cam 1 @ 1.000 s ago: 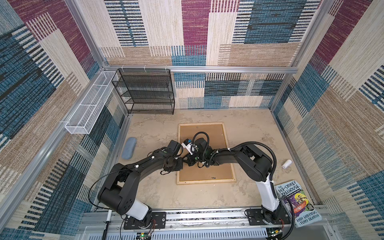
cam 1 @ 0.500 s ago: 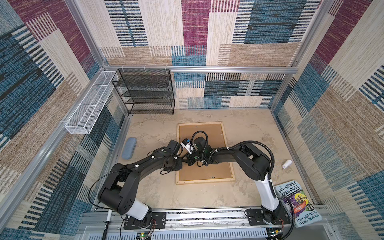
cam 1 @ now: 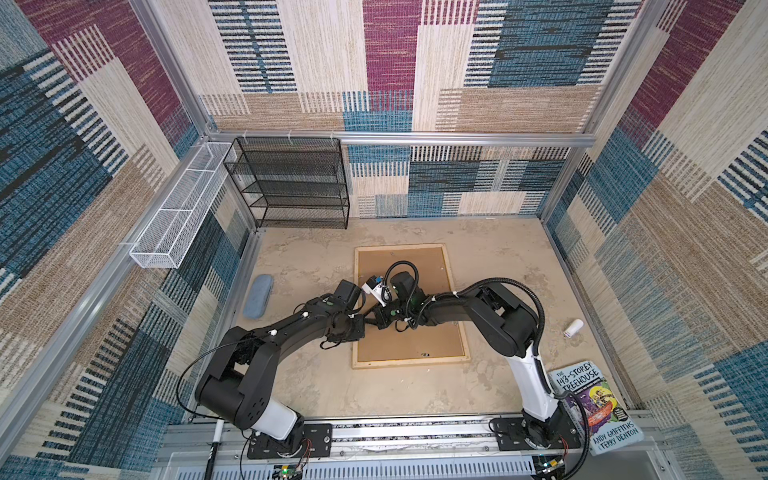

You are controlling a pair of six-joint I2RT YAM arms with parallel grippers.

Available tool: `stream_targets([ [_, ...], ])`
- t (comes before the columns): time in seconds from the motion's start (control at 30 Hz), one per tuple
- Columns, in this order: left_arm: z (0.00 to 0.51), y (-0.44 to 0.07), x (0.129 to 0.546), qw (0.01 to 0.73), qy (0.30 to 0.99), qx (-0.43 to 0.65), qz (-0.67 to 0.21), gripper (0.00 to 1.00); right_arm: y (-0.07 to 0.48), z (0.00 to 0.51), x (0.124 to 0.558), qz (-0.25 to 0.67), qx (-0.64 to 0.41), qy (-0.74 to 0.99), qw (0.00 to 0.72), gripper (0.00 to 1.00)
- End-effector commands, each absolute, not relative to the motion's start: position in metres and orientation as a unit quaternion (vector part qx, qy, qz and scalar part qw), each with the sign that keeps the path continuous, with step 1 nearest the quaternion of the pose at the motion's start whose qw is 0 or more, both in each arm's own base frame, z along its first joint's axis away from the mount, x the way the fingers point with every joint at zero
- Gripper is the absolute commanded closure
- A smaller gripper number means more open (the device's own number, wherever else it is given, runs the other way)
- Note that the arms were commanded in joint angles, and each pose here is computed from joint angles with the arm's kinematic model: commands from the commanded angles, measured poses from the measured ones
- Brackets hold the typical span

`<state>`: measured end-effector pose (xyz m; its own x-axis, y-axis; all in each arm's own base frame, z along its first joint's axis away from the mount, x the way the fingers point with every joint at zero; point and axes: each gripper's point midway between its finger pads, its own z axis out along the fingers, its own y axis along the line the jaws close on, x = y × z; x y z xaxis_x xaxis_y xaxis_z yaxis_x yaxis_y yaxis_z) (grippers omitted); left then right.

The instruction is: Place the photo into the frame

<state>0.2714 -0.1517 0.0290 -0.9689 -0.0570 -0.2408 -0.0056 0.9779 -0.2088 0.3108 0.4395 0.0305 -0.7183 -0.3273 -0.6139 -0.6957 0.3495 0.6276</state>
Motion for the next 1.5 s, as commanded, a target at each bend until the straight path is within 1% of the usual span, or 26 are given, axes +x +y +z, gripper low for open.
stream_targets([
  [0.0,0.034,-0.166,0.289,0.163,0.977,0.006,-0.135,0.82,0.421,-0.005,0.295,0.441,-0.278,0.846,0.113,1.0],
  [0.4,0.031,-0.165,0.288,0.161,0.978,0.006,-0.135,0.82,0.416,-0.012,0.296,0.424,-0.272,0.857,0.105,1.0],
  [0.7,0.03,-0.165,0.288,0.161,0.978,0.006,-0.133,0.82,0.404,-0.027,0.304,0.378,-0.211,0.896,0.098,1.0],
  [0.87,0.029,-0.166,0.288,0.16,0.978,0.006,-0.134,0.82,0.4,-0.028,0.299,0.372,-0.182,0.905,0.102,1.0],
  [1.23,0.032,-0.165,0.288,0.163,0.977,0.007,-0.134,0.82,0.404,-0.037,0.281,0.327,-0.211,0.915,0.106,1.0],
  [1.47,0.032,-0.164,0.287,0.163,0.978,0.007,-0.132,0.82,0.407,-0.04,0.272,0.336,-0.243,0.904,0.1,1.0],
])
